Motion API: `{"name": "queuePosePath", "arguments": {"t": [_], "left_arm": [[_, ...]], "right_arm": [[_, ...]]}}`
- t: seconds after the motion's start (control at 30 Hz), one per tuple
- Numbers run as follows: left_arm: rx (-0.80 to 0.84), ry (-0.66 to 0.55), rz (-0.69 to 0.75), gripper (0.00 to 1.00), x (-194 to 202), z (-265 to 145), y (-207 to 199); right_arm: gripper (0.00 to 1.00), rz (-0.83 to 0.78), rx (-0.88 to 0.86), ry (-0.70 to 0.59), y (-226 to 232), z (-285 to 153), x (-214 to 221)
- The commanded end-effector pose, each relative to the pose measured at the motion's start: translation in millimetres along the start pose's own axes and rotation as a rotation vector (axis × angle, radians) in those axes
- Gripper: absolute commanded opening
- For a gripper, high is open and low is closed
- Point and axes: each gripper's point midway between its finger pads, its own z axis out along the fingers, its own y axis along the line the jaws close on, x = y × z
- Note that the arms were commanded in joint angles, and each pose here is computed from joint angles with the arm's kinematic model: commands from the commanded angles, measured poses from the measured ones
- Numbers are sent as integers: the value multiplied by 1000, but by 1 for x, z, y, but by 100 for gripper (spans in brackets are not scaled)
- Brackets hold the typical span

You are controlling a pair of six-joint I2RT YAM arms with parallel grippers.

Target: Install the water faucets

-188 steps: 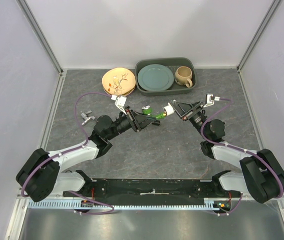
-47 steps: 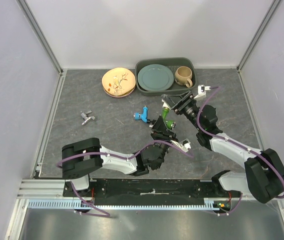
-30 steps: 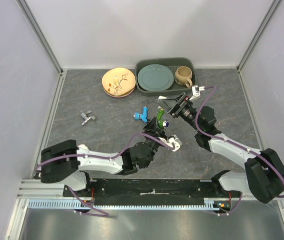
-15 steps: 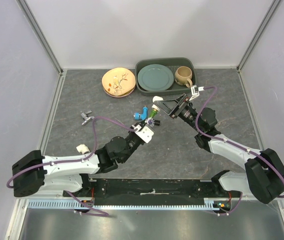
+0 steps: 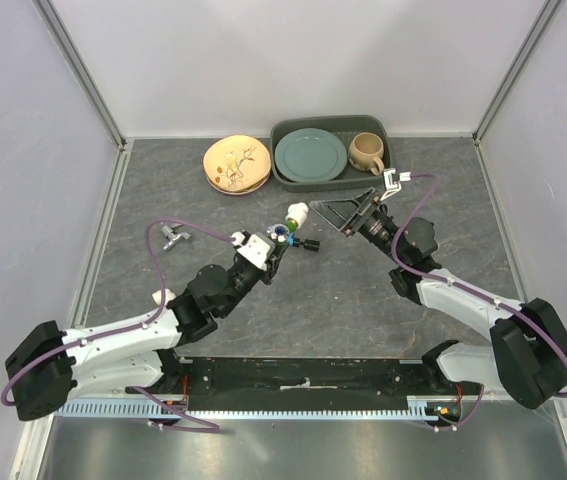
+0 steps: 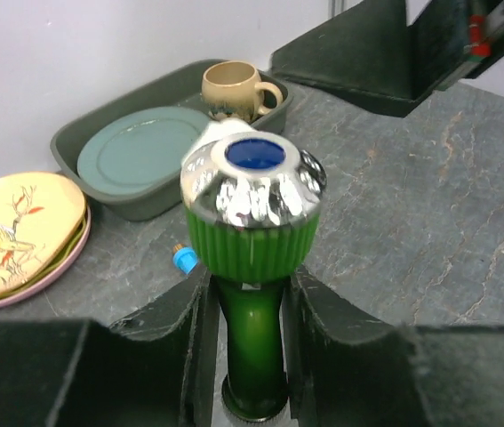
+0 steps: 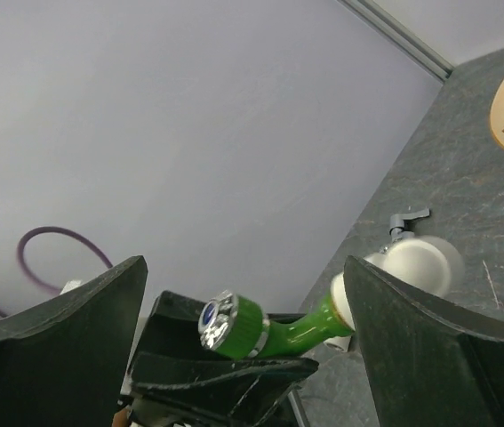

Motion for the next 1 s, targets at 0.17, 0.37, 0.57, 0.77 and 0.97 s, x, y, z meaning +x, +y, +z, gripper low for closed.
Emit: {"name": "queuePosePath", "arguments": {"t": [0.17, 0.37, 0.57, 0.77, 0.97], "left_arm": [[36, -116, -290, 2, -34, -15, 25], [51, -113, -351, 2, -37, -22, 36], [123, -158, -460, 2, -49, -27, 34], [208, -189, -578, 2, -61, -34, 39], [297, -183, -709, 2, -64, -39, 41]], "right_arm": [[98, -166, -126, -5, 28, -4, -24], [98, -284, -168, 127, 14, -1, -14], [98, -360, -351, 208, 14, -10, 5], [98, -441, -507, 236, 22, -25, 12], [98, -574, -543, 221, 30, -37, 17]]}}
